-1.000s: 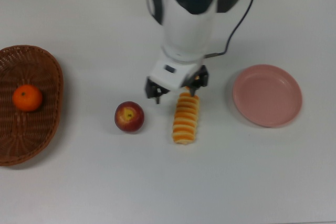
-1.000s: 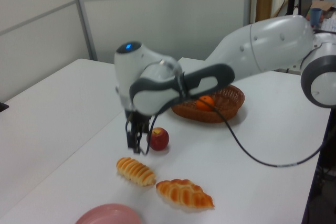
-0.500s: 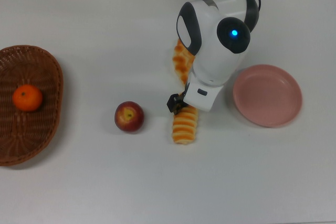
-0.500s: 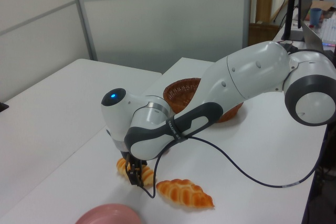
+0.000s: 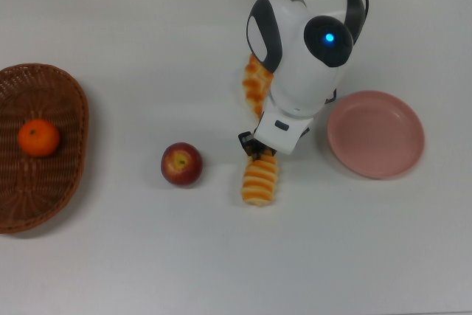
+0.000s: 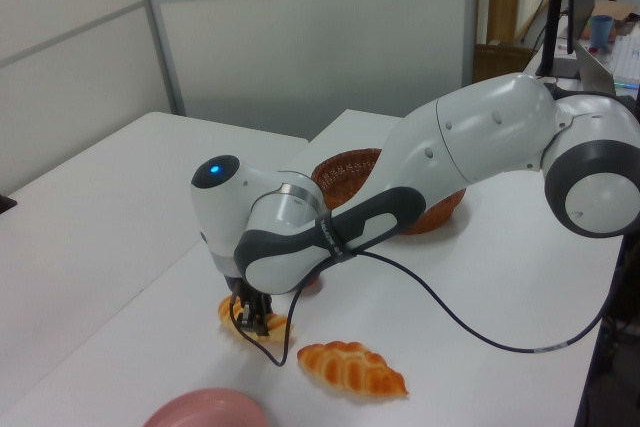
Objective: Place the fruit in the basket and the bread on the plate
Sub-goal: 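Carry the striped roll onto the pink plate and release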
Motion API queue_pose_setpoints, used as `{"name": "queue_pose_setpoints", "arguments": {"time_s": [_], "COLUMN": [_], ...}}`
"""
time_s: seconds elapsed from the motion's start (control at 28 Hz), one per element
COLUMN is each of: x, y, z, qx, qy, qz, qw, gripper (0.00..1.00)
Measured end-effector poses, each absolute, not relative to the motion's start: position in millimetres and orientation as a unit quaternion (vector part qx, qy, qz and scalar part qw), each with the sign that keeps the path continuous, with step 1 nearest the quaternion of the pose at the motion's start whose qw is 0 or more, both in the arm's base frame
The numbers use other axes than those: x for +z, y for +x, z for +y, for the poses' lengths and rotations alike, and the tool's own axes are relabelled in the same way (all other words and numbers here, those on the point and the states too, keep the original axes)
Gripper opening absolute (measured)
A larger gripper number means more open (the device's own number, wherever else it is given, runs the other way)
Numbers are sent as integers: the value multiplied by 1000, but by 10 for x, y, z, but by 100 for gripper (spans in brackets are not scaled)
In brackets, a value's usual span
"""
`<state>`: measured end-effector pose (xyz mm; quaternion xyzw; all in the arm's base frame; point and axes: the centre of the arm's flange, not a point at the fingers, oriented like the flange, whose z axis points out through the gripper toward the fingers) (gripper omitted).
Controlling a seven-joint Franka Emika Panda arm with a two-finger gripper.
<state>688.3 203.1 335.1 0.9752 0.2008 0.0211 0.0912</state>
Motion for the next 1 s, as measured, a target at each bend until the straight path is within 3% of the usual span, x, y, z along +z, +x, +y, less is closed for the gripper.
{"name": "queue_pose_setpoints", "arguments": {"time_s": [0.14, 0.46, 1.0], "x": [3496, 3820, 3902], "y": [6913, 6856, 6073], "z": [2036, 2261, 3894], "qx": [34, 59, 76], "qy": [976, 973, 955], "qz": [198, 210, 278], "qw": [90, 82, 61], "gripper": [21, 21, 21]}}
